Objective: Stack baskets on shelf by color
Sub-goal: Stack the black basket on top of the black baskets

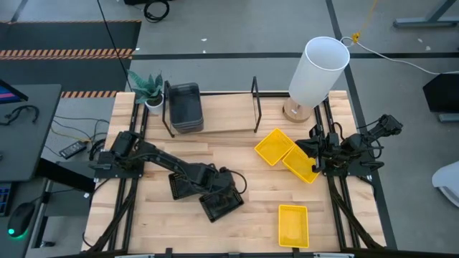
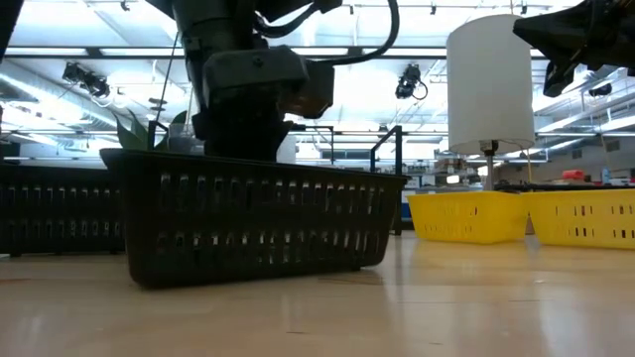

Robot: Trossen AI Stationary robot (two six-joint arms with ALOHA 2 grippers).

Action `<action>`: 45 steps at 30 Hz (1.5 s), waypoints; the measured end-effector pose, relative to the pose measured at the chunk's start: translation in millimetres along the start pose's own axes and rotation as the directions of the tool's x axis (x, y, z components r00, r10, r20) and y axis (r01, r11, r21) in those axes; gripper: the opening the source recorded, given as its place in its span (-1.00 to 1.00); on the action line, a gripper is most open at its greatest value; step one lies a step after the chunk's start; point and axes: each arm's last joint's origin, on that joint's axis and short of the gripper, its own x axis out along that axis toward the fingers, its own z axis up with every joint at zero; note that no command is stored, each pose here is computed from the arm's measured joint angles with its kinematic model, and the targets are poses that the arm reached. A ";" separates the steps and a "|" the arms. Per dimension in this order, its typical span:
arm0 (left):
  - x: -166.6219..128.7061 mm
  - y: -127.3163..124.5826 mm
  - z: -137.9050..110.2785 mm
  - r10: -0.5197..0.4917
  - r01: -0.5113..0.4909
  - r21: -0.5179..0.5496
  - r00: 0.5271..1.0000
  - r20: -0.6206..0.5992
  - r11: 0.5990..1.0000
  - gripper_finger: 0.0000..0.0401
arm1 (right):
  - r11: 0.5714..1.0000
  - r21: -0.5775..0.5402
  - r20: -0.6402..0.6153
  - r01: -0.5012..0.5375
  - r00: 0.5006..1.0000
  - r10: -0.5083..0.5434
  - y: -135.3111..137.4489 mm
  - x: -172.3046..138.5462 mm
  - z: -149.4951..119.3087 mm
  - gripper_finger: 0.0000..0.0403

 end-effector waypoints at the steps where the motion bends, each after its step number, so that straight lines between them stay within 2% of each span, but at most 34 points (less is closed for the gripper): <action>1: -0.9 -0.7 1.1 -0.003 0.003 0.001 1.000 0.004 1.000 -0.79 | 1.000 0.000 0.000 0.000 1.000 0.000 0.0 0.0 -0.1 -0.92; 3: -3.1 -2.3 3.7 -0.010 0.010 0.007 1.000 0.013 1.000 -0.93 | 1.000 0.000 0.000 0.000 1.000 0.000 0.0 0.0 0.0 -0.92; 9: -20.3 -9.3 16.5 -0.014 0.014 0.049 1.000 0.016 0.999 -0.95 | 1.000 0.000 0.000 0.000 1.000 0.000 0.0 0.0 -0.1 -0.92; 17: -78.5 -11.0 31.5 -0.002 0.003 0.142 1.000 -0.006 0.990 -0.97 | 1.000 0.000 0.000 0.000 1.000 0.000 0.0 0.0 0.0 -0.92; 21: -106.6 4.7 20.3 0.040 -0.038 0.151 0.999 -0.010 0.988 -0.97 | 1.000 0.001 0.002 0.000 1.000 0.000 0.0 0.0 0.2 -0.92; 27: -127.8 47.4 -9.8 0.087 -0.088 0.064 0.996 0.022 0.994 -0.97 | 1.000 0.001 0.001 0.000 1.000 0.000 0.0 0.0 0.0 -0.92; 32: -123.5 77.9 -34.4 0.078 -0.077 0.021 0.997 -0.028 0.997 -0.98 | 1.000 0.001 0.001 0.000 1.000 0.000 0.0 0.0 0.1 -0.92; 34: -116.1 85.8 -41.3 0.046 -0.046 0.012 0.998 -0.040 0.999 -0.98 | 1.000 0.001 0.001 0.000 1.000 0.000 0.0 0.0 0.1 -0.92; 37: -101.9 94.8 -49.8 -0.011 0.010 -0.007 0.998 -0.058 1.000 -0.98 | 1.000 0.000 0.001 0.000 1.000 0.000 0.0 0.0 0.1 -0.92; 42: -81.2 105.5 -61.2 -0.009 0.006 -0.035 0.997 -0.076 0.999 -0.96 | 1.000 0.000 0.001 0.000 1.000 0.000 0.0 0.0 0.0 -0.92; 45: -77.1 107.0 -63.1 0.011 -0.015 -0.061 0.998 -0.059 0.998 -0.83 | 1.000 0.000 0.001 0.000 1.000 0.000 0.0 0.0 0.0 -0.92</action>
